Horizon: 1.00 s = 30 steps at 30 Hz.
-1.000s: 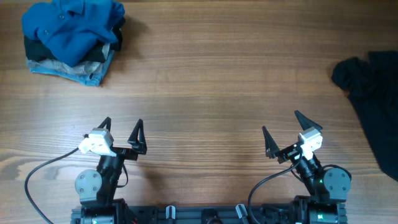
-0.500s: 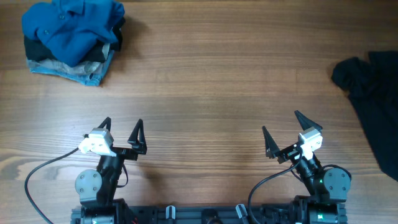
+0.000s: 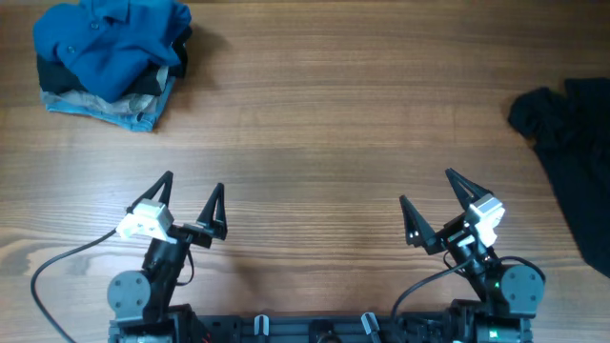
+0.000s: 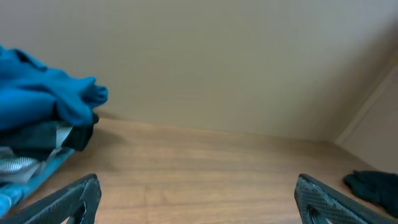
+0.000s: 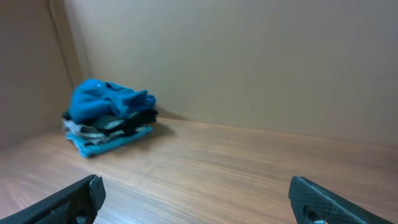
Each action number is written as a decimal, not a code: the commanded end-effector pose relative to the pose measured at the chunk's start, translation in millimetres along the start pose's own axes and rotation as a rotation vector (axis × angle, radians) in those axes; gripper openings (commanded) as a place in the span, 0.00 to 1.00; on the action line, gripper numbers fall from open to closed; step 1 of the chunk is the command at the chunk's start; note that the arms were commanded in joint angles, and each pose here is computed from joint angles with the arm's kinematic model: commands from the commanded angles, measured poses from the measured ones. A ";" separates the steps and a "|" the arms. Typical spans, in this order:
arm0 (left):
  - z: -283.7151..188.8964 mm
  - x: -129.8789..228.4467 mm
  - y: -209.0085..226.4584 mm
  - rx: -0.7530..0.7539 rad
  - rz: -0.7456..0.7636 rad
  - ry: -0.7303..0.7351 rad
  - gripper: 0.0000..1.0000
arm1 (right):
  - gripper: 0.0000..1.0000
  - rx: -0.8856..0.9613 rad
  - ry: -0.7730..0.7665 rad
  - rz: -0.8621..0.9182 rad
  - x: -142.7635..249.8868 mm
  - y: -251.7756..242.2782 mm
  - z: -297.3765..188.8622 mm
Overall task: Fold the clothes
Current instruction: 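Reach the right gripper to the black polo shirt at the right edge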
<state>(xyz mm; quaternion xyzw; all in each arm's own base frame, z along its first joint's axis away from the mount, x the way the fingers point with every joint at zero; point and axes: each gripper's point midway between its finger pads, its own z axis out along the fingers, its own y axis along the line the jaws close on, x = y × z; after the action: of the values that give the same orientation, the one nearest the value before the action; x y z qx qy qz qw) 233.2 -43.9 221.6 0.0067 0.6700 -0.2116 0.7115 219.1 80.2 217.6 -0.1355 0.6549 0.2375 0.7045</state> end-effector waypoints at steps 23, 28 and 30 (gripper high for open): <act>87.5 -41.7 28.8 -0.291 -0.327 0.763 1.00 | 1.00 0.227 0.887 0.451 21.7 -99.5 92.2; 90.1 -31.4 33.5 -0.303 -0.341 0.798 1.00 | 1.00 0.512 0.964 0.513 63.5 -164.4 85.0; 90.4 -31.4 33.6 -0.303 -0.340 0.797 1.00 | 1.00 0.753 0.923 0.566 71.0 -209.6 67.2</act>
<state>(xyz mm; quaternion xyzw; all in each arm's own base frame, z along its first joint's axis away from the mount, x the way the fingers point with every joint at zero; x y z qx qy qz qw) 326.2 -27.7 243.7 -0.1309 0.9096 -0.2000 0.3398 370.6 22.1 148.9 0.0577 0.9442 0.1976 0.2570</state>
